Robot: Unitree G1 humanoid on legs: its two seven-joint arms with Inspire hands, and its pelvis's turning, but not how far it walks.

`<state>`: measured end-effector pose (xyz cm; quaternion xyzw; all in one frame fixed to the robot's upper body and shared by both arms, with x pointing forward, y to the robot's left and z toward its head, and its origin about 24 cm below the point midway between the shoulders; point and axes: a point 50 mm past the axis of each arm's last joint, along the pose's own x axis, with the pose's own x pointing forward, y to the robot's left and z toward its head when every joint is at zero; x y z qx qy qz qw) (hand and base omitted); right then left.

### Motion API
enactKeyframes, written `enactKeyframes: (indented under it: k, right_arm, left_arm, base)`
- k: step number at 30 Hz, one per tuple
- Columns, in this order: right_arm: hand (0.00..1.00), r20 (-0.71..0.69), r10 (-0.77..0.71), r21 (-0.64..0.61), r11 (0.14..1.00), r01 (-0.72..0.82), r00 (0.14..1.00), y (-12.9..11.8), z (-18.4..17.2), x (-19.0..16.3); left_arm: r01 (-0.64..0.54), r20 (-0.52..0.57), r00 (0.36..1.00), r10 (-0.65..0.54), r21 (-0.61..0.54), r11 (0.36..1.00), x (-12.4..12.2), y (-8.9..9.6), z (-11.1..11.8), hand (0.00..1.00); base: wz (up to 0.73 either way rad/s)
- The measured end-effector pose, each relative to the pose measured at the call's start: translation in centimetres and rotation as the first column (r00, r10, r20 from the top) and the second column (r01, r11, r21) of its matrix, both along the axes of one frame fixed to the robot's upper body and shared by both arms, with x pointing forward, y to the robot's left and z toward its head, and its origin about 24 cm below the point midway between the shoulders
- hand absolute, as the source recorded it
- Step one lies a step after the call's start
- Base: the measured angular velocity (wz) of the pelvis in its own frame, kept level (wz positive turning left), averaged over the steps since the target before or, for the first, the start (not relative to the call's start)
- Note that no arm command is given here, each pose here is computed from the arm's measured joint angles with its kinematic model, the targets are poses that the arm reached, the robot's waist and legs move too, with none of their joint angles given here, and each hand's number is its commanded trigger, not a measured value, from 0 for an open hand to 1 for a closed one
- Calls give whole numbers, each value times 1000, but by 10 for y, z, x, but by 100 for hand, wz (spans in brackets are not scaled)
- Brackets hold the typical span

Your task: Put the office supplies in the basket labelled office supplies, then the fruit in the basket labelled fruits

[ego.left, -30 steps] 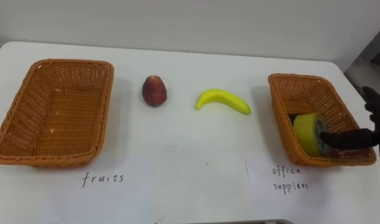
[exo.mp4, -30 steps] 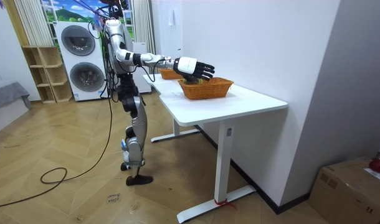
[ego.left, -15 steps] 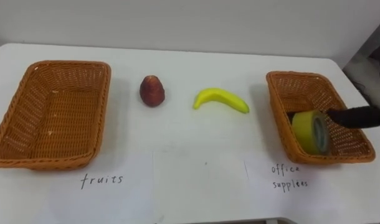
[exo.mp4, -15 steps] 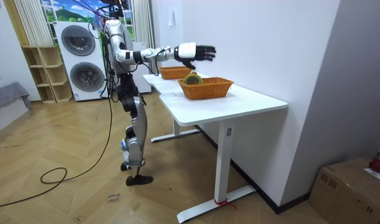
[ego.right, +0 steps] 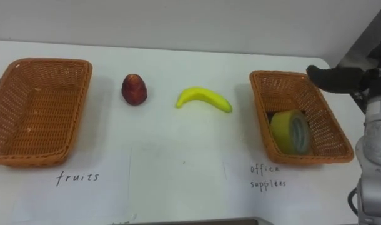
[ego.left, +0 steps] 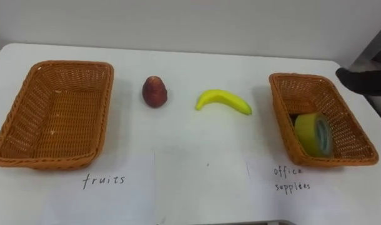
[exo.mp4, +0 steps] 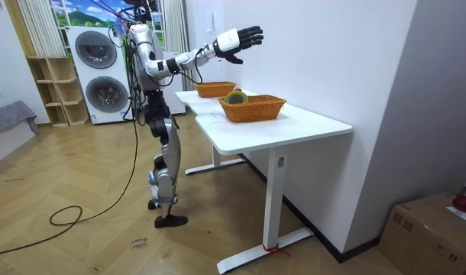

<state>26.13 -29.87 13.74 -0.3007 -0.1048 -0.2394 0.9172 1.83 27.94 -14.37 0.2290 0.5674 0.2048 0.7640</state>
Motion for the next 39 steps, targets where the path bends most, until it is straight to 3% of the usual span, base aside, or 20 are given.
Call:
enactKeyframes:
  k: [6,16,21,28,39]
  right_arm:
    - [0,52,38,-2,999,-38,998,9,10,1]
    - [0,16,212,-31,977,-211,977,45,11,19]
    - [0,10,258,-26,966,-257,966,46,17,23]
    - [0,-99,339,36,941,-337,936,57,-7,29]
    - [0,-117,409,94,912,-400,905,69,-14,30]
  left_arm:
    - [8,11,1000,-8,2,1000,5,2,1,0]
    - [38,-33,999,-38,-9,999,-1,0,-1,0]
    - [30,-71,997,-31,-5,1000,-9,2,-1,0]
    - [32,-105,994,-32,-2,999,-14,5,-2,0]
    - [52,-123,991,-51,2,999,-14,7,-2,0]
  base:
    - [0]
    - [7]
    - [14]
    - [1]
    - [0]
